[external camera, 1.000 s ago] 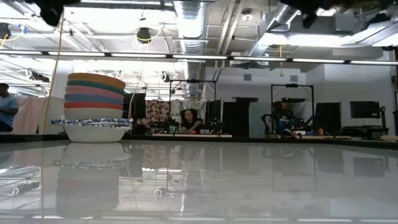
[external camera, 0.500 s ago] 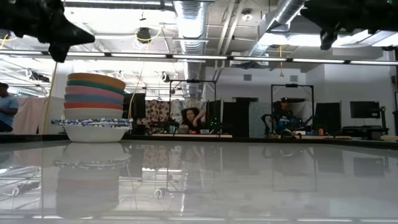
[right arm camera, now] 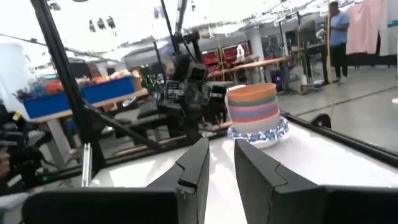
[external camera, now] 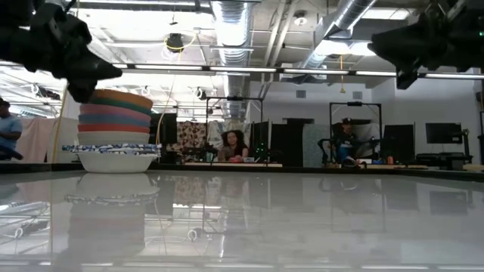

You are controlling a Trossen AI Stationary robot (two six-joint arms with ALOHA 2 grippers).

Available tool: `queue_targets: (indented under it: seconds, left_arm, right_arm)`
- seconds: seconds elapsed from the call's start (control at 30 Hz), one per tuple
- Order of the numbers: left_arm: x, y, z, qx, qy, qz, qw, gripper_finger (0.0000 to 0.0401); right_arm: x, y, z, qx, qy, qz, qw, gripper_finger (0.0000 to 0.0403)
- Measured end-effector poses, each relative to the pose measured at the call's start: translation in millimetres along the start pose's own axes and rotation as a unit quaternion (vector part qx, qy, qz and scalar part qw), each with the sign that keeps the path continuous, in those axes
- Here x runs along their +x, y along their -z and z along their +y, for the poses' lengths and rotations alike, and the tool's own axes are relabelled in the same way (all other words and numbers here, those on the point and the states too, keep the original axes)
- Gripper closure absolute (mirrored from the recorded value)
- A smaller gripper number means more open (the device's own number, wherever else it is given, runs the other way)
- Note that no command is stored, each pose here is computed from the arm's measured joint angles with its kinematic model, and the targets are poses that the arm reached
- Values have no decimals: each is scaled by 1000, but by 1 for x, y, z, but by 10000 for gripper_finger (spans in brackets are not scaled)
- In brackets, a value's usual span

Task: Nest bowls inside each other
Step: Return to Home Position

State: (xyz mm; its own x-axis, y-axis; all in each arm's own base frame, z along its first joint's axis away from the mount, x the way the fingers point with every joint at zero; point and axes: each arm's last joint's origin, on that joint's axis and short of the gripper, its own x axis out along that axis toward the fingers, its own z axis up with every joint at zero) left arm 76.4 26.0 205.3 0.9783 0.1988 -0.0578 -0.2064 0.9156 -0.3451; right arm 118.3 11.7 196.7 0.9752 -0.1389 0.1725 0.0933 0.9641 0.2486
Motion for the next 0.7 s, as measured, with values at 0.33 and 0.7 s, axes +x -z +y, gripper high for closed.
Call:
queue_targets:
  seconds: [0.33, 0.7]
  left_arm:
    - [14, 34, -13, 45, 93, 9, 995, 401]
    - [11, 41, -25, 81, 160, 36, 983, 401]
  right_arm:
    - [-5, 13, 9, -63, -57, 9, 996, 306]
    - [-5, -5, 17, -24, -81, -81, 993, 306]
